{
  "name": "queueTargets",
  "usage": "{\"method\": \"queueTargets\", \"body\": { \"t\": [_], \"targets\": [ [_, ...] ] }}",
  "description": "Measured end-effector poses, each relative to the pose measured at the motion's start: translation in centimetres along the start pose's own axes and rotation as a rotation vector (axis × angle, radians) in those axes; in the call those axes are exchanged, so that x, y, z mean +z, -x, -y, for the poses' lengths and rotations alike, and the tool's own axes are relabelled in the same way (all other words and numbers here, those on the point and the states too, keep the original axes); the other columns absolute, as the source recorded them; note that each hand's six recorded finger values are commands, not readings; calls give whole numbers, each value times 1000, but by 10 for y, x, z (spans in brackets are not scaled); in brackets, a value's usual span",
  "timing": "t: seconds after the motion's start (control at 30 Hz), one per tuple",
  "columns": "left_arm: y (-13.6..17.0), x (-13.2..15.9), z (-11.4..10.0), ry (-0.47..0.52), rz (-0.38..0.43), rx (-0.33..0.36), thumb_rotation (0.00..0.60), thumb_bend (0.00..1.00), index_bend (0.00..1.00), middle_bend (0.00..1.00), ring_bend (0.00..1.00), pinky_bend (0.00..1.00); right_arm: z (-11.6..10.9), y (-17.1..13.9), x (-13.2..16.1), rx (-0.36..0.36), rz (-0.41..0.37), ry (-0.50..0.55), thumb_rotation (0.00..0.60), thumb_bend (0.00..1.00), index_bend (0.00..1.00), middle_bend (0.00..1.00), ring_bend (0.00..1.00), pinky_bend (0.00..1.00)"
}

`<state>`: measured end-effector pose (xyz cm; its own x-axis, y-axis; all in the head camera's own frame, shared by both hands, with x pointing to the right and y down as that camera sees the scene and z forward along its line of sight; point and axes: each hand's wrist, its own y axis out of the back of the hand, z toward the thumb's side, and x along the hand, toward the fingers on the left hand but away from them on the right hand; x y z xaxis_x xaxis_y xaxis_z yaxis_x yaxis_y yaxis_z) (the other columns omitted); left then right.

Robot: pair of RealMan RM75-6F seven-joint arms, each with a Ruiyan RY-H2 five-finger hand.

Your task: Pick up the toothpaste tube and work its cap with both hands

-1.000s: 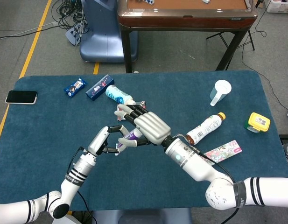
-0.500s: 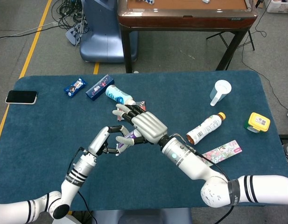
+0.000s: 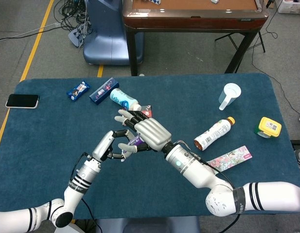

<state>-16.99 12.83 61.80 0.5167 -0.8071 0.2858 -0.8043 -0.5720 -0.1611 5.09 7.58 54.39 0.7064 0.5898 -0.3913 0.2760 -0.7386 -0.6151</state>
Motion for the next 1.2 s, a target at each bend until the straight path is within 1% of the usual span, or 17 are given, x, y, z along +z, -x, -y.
{"method": "queueTargets", "body": {
  "t": [0.27, 0.43, 0.6, 0.97, 1.2],
  "targets": [
    [0, 0, -2, 11, 1, 6, 600, 467, 577, 673, 453, 336, 2, 3, 0, -5, -5, 25, 0, 72, 0, 0, 0, 0],
    [1, -1, -3, 7, 3, 9, 600, 467, 578, 675, 453, 336, -1, 3, 2, -11, -10, 56, 0, 73, 0, 0, 0, 0],
    [3, 0, -4, 5, 14, 17, 600, 466, 580, 676, 453, 336, -5, 4, 0, -13, -8, 63, 0, 72, 0, 0, 0, 0],
    [0, 2, -5, 21, 24, 25, 600, 467, 581, 677, 452, 336, 4, 9, 4, 5, -16, 88, 0, 73, 0, 0, 0, 0],
    [-1, 2, -7, 33, 24, 34, 600, 466, 581, 677, 452, 336, 9, 10, 3, 3, -16, 89, 0, 73, 0, 0, 0, 0]
  ]
}}
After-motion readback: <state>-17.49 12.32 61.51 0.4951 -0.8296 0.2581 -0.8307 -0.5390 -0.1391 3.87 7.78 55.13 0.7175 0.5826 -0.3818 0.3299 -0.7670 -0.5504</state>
